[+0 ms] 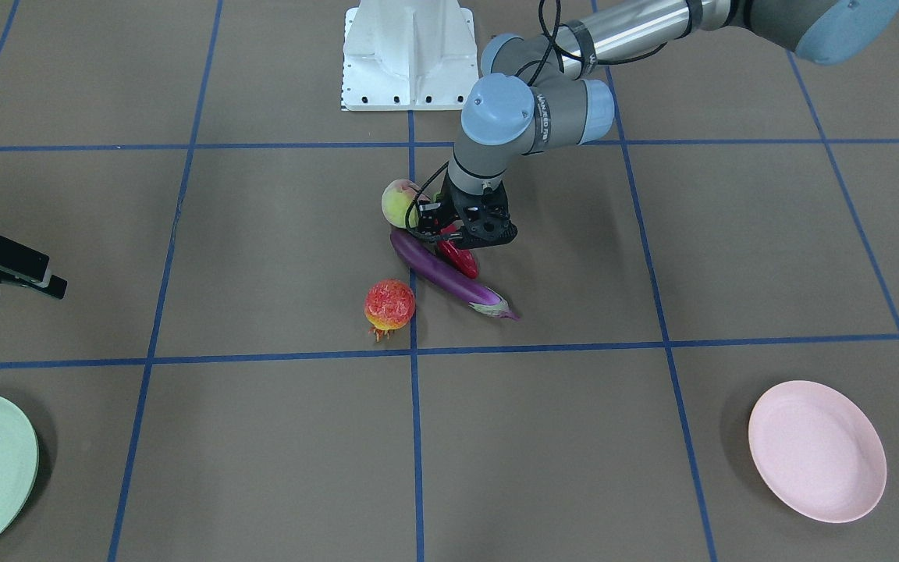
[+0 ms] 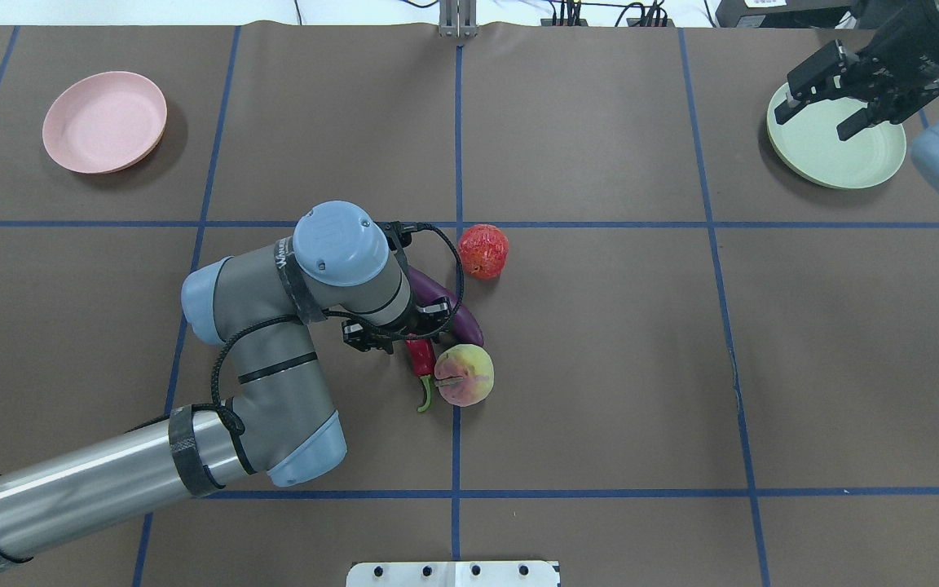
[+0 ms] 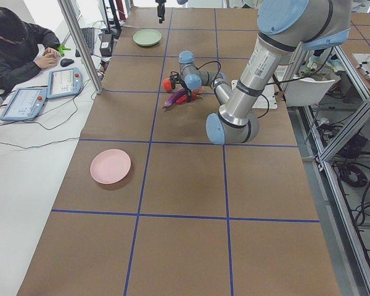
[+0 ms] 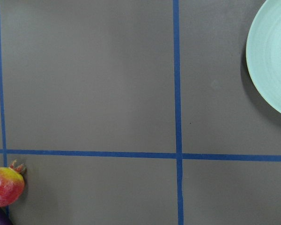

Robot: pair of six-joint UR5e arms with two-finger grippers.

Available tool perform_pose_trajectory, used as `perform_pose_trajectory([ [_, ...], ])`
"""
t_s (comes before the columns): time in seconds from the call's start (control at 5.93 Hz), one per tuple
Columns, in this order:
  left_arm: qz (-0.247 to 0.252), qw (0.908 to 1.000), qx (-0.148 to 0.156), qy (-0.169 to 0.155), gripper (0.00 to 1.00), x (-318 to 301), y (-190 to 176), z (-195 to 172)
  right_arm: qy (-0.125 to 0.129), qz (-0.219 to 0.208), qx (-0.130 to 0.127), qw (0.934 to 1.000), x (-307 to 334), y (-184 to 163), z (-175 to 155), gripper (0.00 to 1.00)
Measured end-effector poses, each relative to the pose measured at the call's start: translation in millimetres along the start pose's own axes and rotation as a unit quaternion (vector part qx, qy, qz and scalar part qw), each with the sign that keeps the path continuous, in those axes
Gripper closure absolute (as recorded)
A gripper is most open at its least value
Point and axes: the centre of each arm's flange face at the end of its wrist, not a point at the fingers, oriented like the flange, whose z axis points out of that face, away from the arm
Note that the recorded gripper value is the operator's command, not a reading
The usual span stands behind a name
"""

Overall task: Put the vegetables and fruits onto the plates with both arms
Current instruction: 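Carry the chili toward the pink plate while the right gripper reaches the pomegranate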

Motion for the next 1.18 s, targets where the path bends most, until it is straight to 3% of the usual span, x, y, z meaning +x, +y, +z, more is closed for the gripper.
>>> perform_pose_trajectory([
  [0.17,0.001,1.0000,-0.002,0.000,1.00,0.9,1.6,1.0,0.000,0.001,0.000,1.0000,0.6,0.0,0.3,0.00],
  [0.67,-0.007,0.9998,-0.002,0.017,1.00,-1.9,-15.6,-35.2,-0.001,-0.004,0.000,1.0000,-5.8,-0.7,0.8,0.00],
  [1.01,-0.031,0.9993,0.015,-0.012,1.00,-18.3,-53.8,-83.0,0.002,0.002,0.002,1.0000,-51.9,-3.4,12.6,0.00],
  [1.18,-0.025,0.9988,0.024,-0.035,1.00,-29.1,-70.8,-105.6,0.021,0.016,0.014,0.9996,-97.1,-0.6,35.6,0.01],
])
